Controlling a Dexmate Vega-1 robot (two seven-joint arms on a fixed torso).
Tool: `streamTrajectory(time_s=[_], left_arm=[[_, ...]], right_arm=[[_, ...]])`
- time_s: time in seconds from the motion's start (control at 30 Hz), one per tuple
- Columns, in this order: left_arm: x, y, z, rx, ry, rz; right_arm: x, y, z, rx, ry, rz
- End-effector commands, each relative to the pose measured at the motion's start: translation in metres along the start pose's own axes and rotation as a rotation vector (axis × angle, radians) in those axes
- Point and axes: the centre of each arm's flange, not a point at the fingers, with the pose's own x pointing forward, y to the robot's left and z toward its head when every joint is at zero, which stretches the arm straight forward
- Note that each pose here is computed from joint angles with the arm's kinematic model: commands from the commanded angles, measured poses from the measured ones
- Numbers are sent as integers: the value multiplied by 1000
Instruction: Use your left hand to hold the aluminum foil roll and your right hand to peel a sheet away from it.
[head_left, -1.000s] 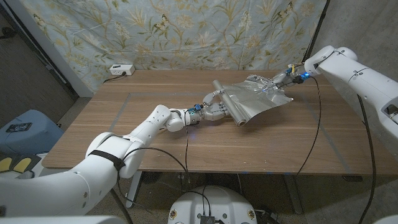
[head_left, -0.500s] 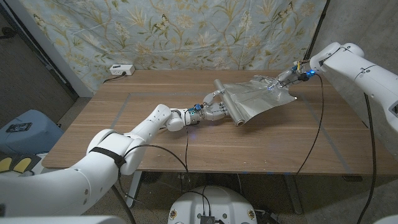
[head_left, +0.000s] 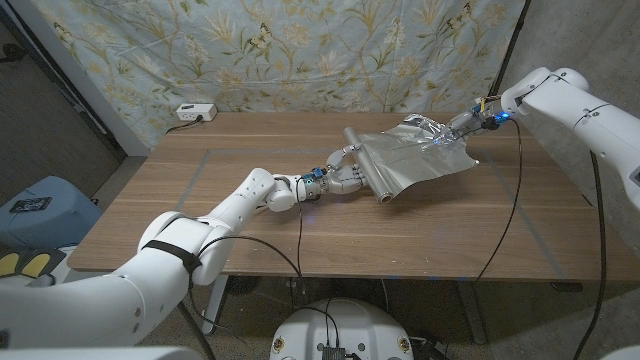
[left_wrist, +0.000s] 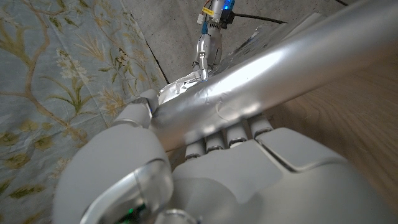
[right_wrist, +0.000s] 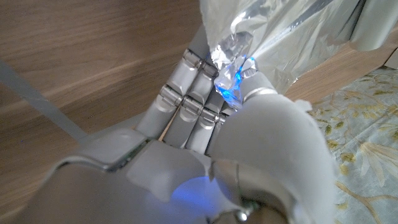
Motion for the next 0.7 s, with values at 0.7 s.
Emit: streamTrajectory(time_s=[0.7], left_arm=[[-60,-12,15,49,-83,52]], right_arm=[[14,-2,-3,31,19,-14]])
